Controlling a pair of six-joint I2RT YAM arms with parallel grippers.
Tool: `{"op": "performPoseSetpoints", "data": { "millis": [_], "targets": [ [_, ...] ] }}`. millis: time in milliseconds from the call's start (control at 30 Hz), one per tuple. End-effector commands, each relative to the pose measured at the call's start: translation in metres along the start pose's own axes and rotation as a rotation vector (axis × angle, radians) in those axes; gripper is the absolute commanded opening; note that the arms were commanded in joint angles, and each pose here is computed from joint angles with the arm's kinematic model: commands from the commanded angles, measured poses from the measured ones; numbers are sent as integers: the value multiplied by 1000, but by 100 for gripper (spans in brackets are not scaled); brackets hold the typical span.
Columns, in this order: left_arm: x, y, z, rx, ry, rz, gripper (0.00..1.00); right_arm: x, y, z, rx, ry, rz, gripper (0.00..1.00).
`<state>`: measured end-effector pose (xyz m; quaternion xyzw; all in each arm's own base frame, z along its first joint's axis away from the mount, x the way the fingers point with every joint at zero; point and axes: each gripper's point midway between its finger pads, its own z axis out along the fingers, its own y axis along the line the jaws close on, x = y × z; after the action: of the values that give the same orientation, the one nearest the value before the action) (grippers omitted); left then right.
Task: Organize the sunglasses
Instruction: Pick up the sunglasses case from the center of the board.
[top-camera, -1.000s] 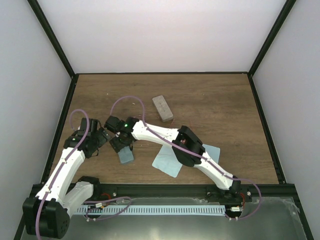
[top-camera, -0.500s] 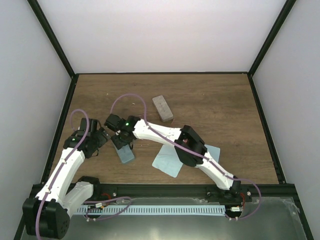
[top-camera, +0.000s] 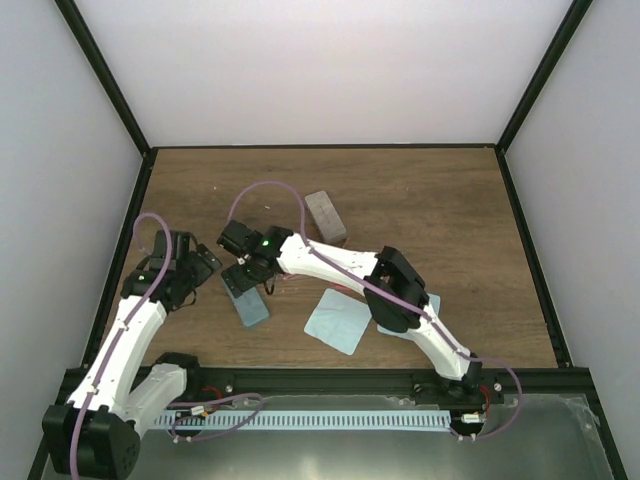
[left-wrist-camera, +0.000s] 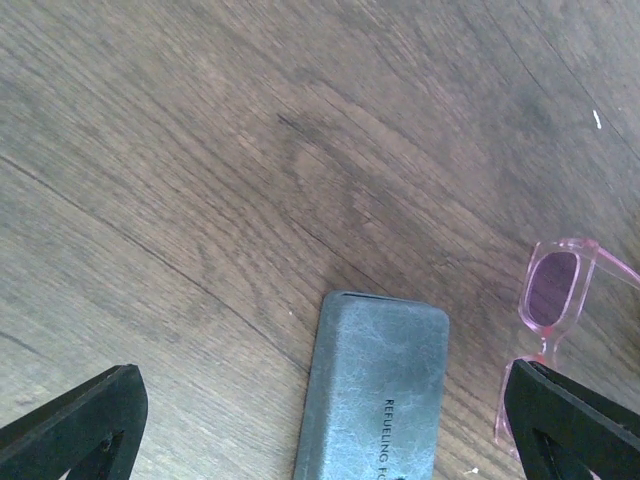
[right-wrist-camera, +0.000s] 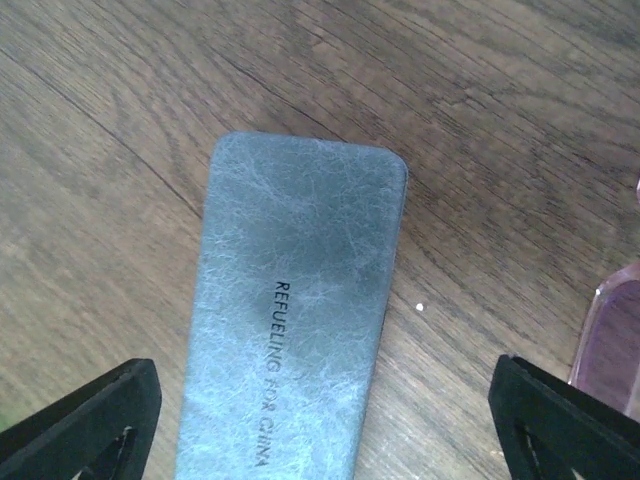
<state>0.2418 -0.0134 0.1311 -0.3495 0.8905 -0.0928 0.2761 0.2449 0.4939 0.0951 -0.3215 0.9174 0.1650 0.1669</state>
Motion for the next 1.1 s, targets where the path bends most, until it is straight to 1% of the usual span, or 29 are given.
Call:
{"op": "performPoseSetpoints", "data": {
  "millis": [0, 67, 133, 200, 367, 700, 900, 933, 1067],
  "targets": [
    [-7, 12, -10, -45, -46, -38, 100, -6, 4, 6, 39, -8, -15, 94],
    [-9, 15, -11, -64, -53, -37, 100, -3, 2, 13, 67, 3, -21, 94],
    [-9, 18, -11, -85, -55, -33, 100, 2, 1, 19, 87, 11, -26, 91],
    [-11, 20, -10, -103, -57, -31, 100, -6, 4, 16, 88, -12, -28, 90],
    [-13, 22, -9, -130, -55, -6, 100, -3, 4, 26, 110, 3, -25, 90],
    [-8, 23, -5, -126, -40, 17, 100, -1, 13, 37, 112, 14, -45, 90],
    [-6, 23, -4, -118, -37, 21, 100, 0, 20, 36, 98, 16, -54, 89],
    [-6, 22, -3, -116, -35, 21, 100, 8, 17, 49, 109, 43, -58, 89],
    [-4, 22, -1, -114, -30, 23, 100, 13, 16, 55, 110, 62, -58, 88]
  ]
}}
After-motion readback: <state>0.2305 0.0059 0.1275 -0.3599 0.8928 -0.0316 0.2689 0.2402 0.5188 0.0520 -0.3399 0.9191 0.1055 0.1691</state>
